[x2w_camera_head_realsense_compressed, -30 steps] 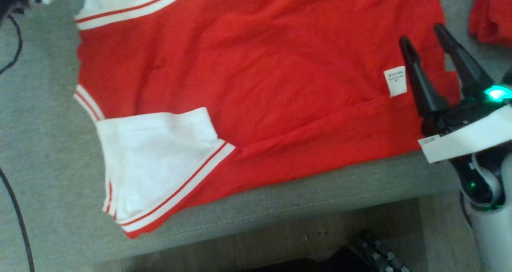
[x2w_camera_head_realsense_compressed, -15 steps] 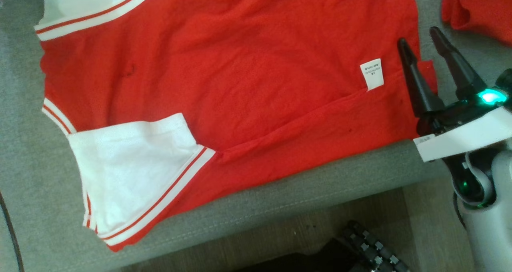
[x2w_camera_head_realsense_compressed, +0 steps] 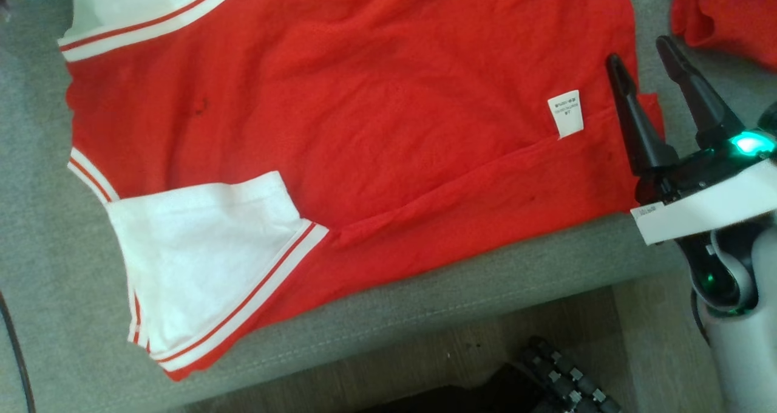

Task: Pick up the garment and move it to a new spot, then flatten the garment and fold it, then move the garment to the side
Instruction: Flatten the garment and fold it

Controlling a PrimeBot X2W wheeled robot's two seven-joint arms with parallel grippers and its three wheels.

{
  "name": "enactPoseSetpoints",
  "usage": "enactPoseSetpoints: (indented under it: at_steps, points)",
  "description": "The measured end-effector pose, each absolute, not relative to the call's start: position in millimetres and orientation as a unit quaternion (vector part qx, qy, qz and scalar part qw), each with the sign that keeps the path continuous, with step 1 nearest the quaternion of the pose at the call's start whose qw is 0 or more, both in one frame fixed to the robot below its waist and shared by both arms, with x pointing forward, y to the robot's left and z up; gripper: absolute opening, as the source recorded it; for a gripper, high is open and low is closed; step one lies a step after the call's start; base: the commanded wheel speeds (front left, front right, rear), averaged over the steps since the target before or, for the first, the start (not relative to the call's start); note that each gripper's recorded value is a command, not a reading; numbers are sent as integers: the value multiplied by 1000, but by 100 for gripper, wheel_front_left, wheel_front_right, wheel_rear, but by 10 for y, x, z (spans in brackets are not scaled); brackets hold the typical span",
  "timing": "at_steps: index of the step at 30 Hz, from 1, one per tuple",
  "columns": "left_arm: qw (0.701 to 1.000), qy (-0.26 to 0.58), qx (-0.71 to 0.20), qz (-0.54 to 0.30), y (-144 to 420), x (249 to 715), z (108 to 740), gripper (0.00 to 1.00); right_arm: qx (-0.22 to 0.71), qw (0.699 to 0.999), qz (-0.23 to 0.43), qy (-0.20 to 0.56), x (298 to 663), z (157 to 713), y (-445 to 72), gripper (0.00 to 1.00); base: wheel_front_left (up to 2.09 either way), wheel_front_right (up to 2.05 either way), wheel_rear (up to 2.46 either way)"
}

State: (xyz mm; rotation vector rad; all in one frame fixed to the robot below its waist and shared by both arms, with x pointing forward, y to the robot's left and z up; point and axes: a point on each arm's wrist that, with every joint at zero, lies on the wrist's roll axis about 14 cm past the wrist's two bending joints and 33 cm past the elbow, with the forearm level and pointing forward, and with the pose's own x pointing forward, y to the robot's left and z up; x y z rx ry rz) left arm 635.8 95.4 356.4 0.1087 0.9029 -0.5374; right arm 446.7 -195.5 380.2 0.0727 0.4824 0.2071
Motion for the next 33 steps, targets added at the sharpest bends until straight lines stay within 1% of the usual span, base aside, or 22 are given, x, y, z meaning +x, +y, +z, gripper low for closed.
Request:
enactPoseSetpoints:
  at_steps: [4,6,9,12,17,20,21,25,26,28,29,31,32,33]
  points:
    - [863,431,50,-258,944,6357,3570,0,35,963,101,248,4466,3793,-1982,100,0,0,0]
    - [866,424,52,-261,931,6351,3597,0,30,963,89,254,4504,3801,-2071,100,0,0,0]
    - [868,409,58,-275,858,6299,3638,0,18,960,59,273,4630,3837,-2284,100,0,0,0]
    - [870,393,60,-291,768,6249,3720,0,-4,956,48,290,4820,3908,-2367,100,0,0,0]
    - [875,361,68,-316,707,6195,3906,0,-15,936,48,349,5091,3875,-2320,100,0,0,0]
    - [880,345,75,-318,768,6192,3982,0,-31,921,39,386,5176,3777,-2356,100,0,0,0]
    - [879,343,78,-322,779,6160,4005,0,-32,912,35,406,5213,3699,-2358,100,0,0,0]
    - [882,331,81,-326,808,6147,4068,0,-29,904,37,425,5306,3605,-2299,100,0,0,0]
    - [883,329,79,-325,820,6152,4084,0,-29,903,37,426,5336,3601,-2292,89,0,0,0]
    - [885,325,81,-324,845,6161,4109,0,-30,902,37,428,5387,3592,-2281,82,0,0,0]
    - [885,324,81,-324,853,6160,4115,0,-31,902,38,429,5406,3583,-2270,72,0,0,0]
    - [885,323,85,-324,869,6159,4122,0,-34,901,41,430,5433,3561,-2249,49,0,0,0]
    - [885,324,85,-323,877,6154,4119,0,-36,901,42,431,5446,3551,-2240,47,0,0,0]
    - [885,324,82,-324,880,6146,4115,0,-36,901,43,431,5455,3541,-2233,40,0,0,0]
